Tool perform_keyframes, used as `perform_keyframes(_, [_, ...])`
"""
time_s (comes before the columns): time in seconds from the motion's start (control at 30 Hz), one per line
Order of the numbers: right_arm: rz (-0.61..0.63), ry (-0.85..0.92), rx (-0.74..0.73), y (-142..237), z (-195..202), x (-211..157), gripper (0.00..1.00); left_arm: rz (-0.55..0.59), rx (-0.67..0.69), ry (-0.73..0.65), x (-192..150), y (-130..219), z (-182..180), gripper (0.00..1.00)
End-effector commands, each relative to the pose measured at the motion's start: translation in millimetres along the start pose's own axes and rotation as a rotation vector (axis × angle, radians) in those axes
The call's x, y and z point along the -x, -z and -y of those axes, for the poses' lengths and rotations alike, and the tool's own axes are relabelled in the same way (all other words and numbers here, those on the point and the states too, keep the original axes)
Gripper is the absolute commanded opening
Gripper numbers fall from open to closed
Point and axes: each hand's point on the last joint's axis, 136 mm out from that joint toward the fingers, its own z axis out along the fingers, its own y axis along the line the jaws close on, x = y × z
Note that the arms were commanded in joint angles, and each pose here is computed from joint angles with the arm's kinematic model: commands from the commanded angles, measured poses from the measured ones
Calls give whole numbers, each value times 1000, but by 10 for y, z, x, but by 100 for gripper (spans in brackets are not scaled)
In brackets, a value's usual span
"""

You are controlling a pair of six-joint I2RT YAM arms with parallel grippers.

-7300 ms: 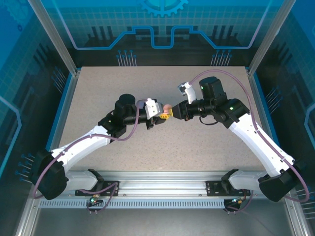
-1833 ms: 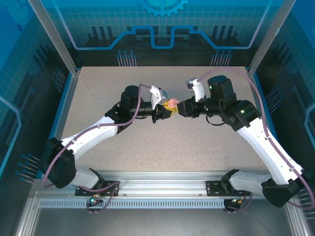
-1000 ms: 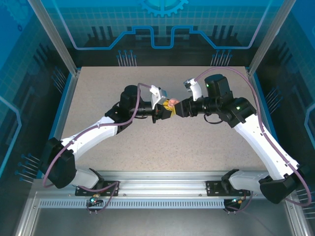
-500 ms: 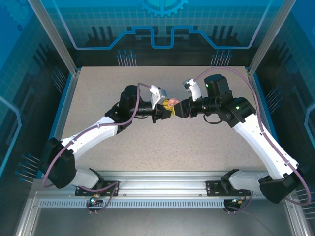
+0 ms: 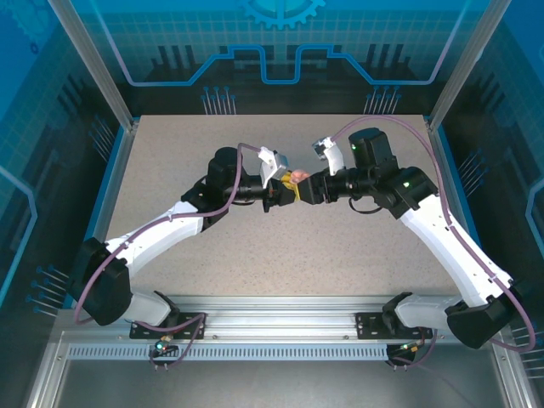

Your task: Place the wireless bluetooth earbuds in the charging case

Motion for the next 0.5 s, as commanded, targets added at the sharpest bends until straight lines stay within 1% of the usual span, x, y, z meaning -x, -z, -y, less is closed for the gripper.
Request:
perform_keyframes(0.0, [-6, -18, 25, -25, -78, 35, 48, 8, 29, -1, 57, -4, -75, 14])
perform_keyframes(0.47, [21, -78, 31, -63, -80, 152, 50, 3, 103, 6, 33, -5, -211, 14])
